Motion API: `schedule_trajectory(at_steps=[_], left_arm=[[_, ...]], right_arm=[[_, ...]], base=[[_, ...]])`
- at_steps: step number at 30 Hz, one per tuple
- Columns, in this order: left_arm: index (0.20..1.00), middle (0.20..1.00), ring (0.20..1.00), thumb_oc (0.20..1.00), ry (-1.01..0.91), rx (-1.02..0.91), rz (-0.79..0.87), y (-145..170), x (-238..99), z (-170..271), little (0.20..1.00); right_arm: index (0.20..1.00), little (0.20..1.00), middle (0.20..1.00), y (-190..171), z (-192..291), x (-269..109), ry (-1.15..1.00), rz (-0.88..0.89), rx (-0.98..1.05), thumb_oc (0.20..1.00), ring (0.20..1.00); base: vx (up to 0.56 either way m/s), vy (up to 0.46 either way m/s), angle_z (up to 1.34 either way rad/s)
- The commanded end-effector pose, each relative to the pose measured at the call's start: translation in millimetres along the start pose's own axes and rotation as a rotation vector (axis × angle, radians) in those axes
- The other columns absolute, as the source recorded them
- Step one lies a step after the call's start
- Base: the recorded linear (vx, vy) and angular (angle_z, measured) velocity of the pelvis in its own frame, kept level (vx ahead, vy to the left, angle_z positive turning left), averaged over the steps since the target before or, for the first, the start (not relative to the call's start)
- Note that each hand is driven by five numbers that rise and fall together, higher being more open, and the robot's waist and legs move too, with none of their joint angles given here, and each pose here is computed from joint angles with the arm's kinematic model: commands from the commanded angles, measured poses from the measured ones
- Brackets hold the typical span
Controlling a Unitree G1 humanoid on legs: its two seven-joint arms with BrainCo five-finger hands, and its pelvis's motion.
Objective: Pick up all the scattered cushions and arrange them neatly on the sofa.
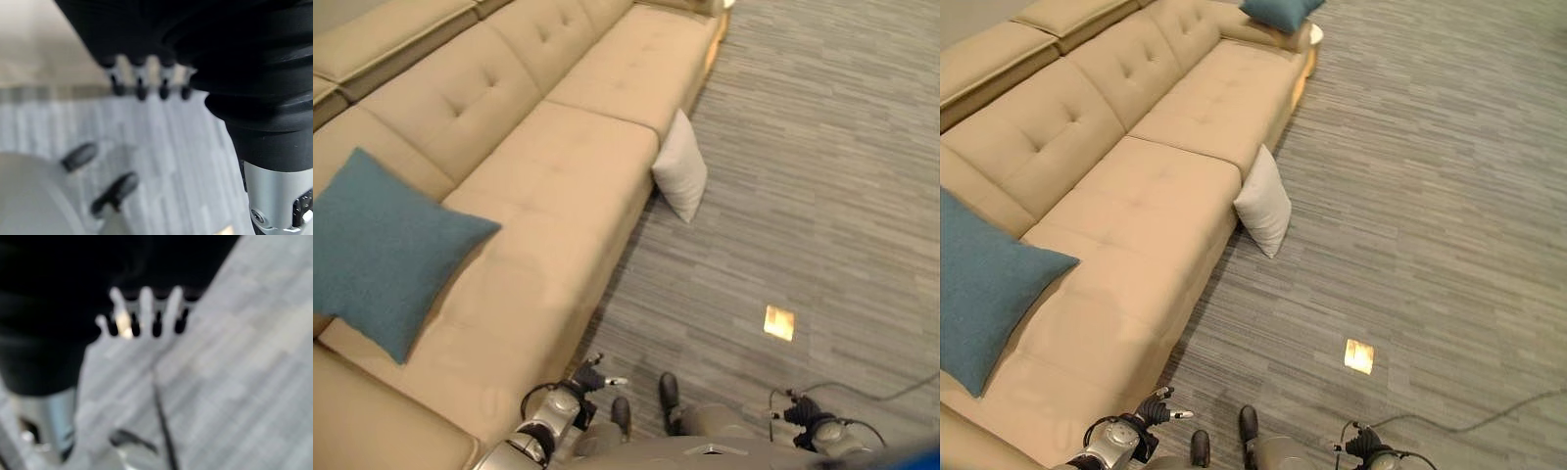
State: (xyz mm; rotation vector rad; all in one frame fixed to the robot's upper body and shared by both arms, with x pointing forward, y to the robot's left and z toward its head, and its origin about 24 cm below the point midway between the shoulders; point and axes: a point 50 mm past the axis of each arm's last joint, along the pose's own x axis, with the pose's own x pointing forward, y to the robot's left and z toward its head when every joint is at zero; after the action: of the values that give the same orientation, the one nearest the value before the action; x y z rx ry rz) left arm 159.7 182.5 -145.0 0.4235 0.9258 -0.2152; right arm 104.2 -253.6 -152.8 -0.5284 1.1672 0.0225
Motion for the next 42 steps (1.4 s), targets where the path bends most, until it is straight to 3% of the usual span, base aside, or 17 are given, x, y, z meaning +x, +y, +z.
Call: schedule_trajectory(at_steps=[1, 21, 42], left_arm=[[1.0, 1.0, 1.0, 1.0, -0.008, -0.02, 0.063, 21.5, -0.8, -0.4, 1.0], [1.0, 1.0, 1.0, 1.0, 0.036, -0.039, 0.026, 11.7, -3.3, -13.3, 1.0], [1.0, 1.0, 1.0, 1.0, 0.011, -0.006, 0.05, 22.4, -1.4, -4.1, 1.0]], right_arm=[[1.0, 1.0, 1.0, 2.6, -2.8, -1.1, -0.006, 0.01, -0.034, 1.0, 1.0], [1.0, 1.0, 1.0, -3.0, -2.2, -1.3, -0.025, -0.004, 0.014, 1.0, 1.0], [1.0, 1.0, 1.0, 7.7, 38.9, 2.0, -0.15, 0.036, -0.055, 1.0, 1.0]], base=[[-0.06, 0.007, -1.03], [0.07, -0.119, -0.11], [0.31, 0.076, -0.25]])
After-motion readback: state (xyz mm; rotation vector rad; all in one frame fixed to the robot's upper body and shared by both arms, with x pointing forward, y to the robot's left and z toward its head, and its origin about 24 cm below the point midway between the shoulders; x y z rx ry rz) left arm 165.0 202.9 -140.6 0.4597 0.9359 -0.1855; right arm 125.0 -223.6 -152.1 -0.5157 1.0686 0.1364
